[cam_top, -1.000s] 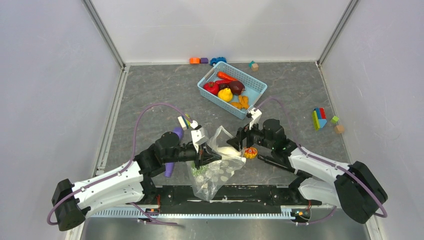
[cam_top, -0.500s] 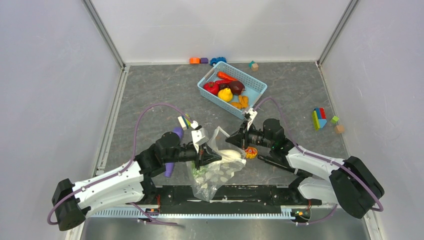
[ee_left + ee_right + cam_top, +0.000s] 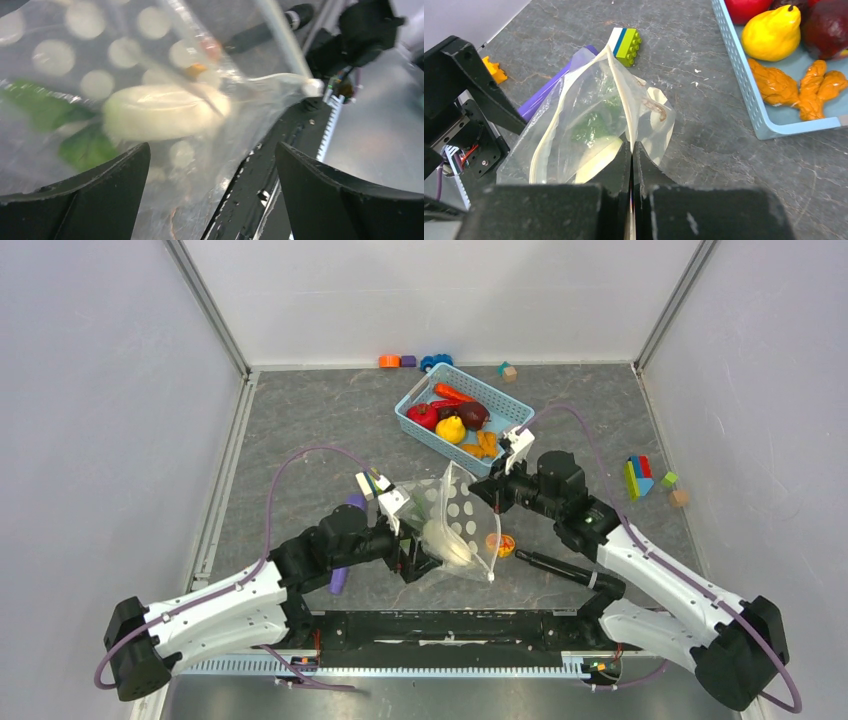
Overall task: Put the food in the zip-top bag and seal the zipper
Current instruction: Adjust the zipper on the food storage bag.
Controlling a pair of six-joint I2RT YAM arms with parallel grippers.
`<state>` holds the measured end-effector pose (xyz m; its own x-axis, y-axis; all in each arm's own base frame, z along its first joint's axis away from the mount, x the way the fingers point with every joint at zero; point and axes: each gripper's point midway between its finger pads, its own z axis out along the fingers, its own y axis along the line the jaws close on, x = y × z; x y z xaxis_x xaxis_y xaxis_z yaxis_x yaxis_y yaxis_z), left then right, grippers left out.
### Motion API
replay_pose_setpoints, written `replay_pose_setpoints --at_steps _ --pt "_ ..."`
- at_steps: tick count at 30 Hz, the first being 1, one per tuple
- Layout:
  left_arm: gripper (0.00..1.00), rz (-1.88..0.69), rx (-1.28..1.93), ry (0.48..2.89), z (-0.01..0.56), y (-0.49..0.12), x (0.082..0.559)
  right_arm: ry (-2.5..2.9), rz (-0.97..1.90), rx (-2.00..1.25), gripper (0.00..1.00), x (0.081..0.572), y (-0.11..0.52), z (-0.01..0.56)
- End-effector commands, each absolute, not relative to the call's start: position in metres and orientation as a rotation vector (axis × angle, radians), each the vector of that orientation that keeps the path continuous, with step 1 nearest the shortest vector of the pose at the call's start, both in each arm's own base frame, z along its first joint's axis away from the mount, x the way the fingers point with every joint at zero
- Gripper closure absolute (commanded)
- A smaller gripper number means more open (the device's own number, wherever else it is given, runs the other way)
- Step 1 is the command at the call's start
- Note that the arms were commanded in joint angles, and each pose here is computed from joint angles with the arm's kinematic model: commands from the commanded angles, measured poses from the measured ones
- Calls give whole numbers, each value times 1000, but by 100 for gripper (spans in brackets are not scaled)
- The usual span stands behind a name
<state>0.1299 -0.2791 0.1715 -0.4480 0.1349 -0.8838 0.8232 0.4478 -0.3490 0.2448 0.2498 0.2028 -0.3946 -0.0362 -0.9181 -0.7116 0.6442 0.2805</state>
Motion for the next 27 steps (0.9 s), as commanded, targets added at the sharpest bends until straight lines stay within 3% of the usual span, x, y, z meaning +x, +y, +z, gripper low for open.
replay_pose_setpoints --at_steps 1,11,21,27 --pt "0 -873 588 1993 191 -264 159 1949 747 -606 100 245 238 216" --pt "0 -761 261 2048 251 -255 194 1990 576 -440 100 268 239 261" --pt "0 -454 34 2229 232 -249 224 1960 436 -145 100 287 267 268" --pt "0 -248 -69 2246 217 -244 246 1886 469 -163 100 285 291 295"
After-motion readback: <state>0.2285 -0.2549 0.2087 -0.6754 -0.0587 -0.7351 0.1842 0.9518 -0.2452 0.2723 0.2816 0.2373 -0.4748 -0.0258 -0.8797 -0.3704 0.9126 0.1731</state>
